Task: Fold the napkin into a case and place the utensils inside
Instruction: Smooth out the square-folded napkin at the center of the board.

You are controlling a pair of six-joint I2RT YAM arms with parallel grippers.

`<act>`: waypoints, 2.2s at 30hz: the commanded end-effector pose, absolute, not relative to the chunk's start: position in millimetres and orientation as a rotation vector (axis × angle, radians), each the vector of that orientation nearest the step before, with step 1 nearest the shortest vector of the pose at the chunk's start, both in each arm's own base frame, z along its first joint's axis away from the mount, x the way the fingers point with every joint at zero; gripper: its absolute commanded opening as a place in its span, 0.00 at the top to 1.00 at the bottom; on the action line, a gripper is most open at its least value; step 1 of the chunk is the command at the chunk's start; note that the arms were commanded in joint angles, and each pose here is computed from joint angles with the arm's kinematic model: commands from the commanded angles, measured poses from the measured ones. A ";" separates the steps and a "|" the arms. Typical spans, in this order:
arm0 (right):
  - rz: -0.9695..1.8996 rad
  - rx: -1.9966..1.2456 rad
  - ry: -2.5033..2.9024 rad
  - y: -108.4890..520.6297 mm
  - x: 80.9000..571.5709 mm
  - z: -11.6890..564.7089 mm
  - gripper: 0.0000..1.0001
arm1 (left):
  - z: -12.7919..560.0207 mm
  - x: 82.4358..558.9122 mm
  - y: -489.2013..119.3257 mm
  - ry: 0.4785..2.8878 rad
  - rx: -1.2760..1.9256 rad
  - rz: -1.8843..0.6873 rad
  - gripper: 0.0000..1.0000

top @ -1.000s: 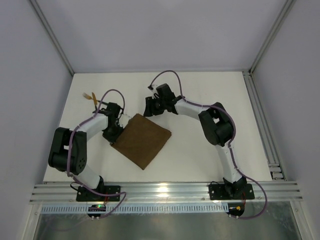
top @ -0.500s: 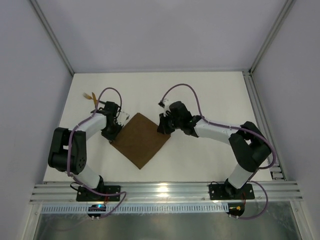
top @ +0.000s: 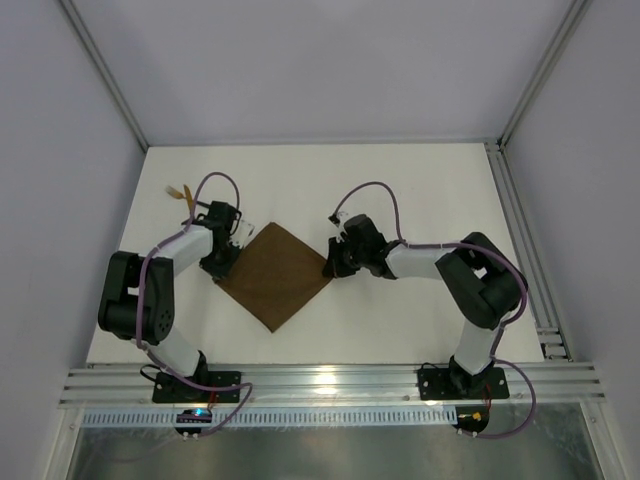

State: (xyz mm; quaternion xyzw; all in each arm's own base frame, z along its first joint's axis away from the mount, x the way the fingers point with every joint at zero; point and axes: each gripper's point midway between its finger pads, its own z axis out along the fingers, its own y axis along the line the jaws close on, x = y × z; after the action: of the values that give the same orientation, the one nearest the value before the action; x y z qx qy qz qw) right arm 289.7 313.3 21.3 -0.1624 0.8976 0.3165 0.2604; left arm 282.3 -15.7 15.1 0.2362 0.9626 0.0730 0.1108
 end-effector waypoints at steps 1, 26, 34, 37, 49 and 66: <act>0.782 -0.456 2.336 316.3 302.1 51.2 0.97 | -0.6 285.1 -12.7 2.841 0.669 0.213 1.00; 1.229 -0.905 2.314 446.3 156.7 6.8 0.97 | -1.7 286.7 -11.5 2.842 0.674 0.221 1.00; 1.184 -0.988 2.328 416.1 136.1 13.4 0.97 | -0.7 292.4 -12.1 2.826 0.683 0.219 1.00; 1.203 -1.004 2.295 416.9 135.1 29.9 0.97 | -0.3 291.3 -14.6 2.824 0.685 0.197 1.00; 1.247 -1.011 2.161 453.0 153.8 76.1 0.97 | 3.2 286.4 -19.8 2.818 0.705 0.149 1.00; 1.163 -1.075 2.363 430.5 122.5 14.0 0.97 | 0.9 290.8 -15.9 2.822 0.697 0.185 1.00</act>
State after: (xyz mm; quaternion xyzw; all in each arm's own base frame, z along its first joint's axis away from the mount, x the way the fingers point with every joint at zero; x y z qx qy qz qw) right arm 136.2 449.9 19.8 -0.3618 0.8074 0.4341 0.1696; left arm 285.0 -14.6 14.9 0.2376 0.9622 0.0722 0.1115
